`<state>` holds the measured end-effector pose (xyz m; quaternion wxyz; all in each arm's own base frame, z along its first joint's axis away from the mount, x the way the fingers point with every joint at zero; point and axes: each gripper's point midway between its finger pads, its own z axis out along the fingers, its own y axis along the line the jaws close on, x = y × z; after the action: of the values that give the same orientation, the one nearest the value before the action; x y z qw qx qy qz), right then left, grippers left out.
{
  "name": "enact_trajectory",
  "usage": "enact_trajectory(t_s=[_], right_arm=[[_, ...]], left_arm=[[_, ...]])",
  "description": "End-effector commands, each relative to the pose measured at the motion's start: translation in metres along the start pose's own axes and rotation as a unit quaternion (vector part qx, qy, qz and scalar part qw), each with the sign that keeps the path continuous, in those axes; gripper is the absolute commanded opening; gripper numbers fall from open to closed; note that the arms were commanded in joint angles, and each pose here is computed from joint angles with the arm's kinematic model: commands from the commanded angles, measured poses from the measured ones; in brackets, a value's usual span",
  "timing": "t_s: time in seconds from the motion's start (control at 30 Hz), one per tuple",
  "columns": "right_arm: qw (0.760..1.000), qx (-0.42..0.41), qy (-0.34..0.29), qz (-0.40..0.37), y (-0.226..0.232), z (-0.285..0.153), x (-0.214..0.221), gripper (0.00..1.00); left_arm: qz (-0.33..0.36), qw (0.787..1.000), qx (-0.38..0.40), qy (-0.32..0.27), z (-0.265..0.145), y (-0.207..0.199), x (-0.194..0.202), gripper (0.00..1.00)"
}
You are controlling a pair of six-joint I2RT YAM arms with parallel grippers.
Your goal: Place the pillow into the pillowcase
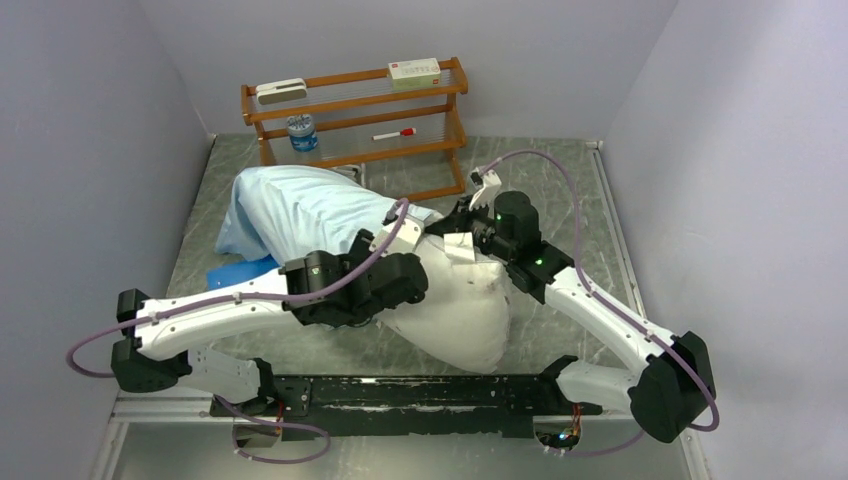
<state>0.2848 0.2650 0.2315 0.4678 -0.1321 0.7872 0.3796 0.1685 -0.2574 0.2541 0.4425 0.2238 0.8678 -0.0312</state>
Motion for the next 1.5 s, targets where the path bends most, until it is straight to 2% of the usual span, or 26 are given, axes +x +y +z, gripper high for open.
enact_trajectory(t_s=[0.0, 0.2, 0.37, 0.57, 0.63, 0.73, 0.77, 0.83, 0.9, 1.07, 1.13, 1.2, 1.37, 1.47], right_arm=[[1.0, 0.002, -0.03, 0.002, -0.004, -0.002, -0.008, 0.0], [1.0, -0.007, -0.023, 0.006, -0.003, -0.001, 0.0, 0.0], [0.999, -0.009, -0.031, 0.012, -0.001, -0.004, -0.004, 0.0], [0.999, -0.013, -0.04, 0.016, 0.002, -0.003, -0.009, 0.0], [0.999, -0.016, -0.04, 0.019, 0.003, -0.002, -0.009, 0.0], [0.998, -0.022, -0.046, 0.024, 0.005, -0.003, -0.01, 0.0], [0.998, -0.022, -0.046, 0.026, 0.005, -0.003, -0.01, 0.0], [0.998, -0.024, -0.043, 0.029, 0.005, -0.002, -0.007, 0.0], [0.998, -0.027, -0.043, 0.036, 0.006, -0.001, -0.006, 0.0], [0.996, -0.032, -0.066, 0.052, 0.006, -0.004, -0.008, 0.0], [0.995, -0.028, -0.073, 0.059, 0.005, -0.005, -0.01, 0.0], [0.994, -0.022, -0.083, 0.071, 0.002, -0.005, -0.01, 0.0], [0.987, -0.02, -0.122, 0.102, 0.0, -0.006, -0.021, 0.0], [0.981, -0.019, -0.147, 0.127, -0.002, -0.005, -0.028, 0.0]], left_arm=[[-0.029, 0.989, -0.122, -0.082, -0.01, 0.041, -0.029, 0.63], [-0.017, 0.983, -0.15, -0.107, -0.012, 0.051, -0.036, 0.64], [-0.01, 0.983, -0.154, -0.104, -0.005, 0.048, -0.028, 0.59], [-0.005, 0.981, -0.164, -0.1, 0.004, 0.046, -0.023, 0.69], [0.0, 0.98, -0.172, -0.096, 0.008, 0.048, -0.022, 0.69], [0.004, 0.981, -0.173, -0.093, 0.01, 0.049, -0.024, 0.58], [0.003, 0.982, -0.161, -0.093, 0.009, 0.046, -0.027, 0.52], [0.0, 0.988, -0.12, -0.099, 0.006, 0.033, -0.039, 0.26], [-0.001, 0.992, -0.064, -0.111, 0.002, 0.015, -0.052, 0.07], [-0.02, 0.988, 0.049, -0.142, -0.015, -0.021, -0.084, 0.05], [-0.021, 0.981, 0.116, -0.156, -0.025, -0.042, -0.096, 0.05], [-0.033, 0.963, 0.196, -0.18, -0.042, -0.067, -0.11, 0.05], [-0.087, 0.895, 0.356, -0.254, -0.093, -0.105, -0.143, 0.05], [-0.1, 0.863, 0.421, -0.26, -0.109, -0.126, -0.147, 0.05]])
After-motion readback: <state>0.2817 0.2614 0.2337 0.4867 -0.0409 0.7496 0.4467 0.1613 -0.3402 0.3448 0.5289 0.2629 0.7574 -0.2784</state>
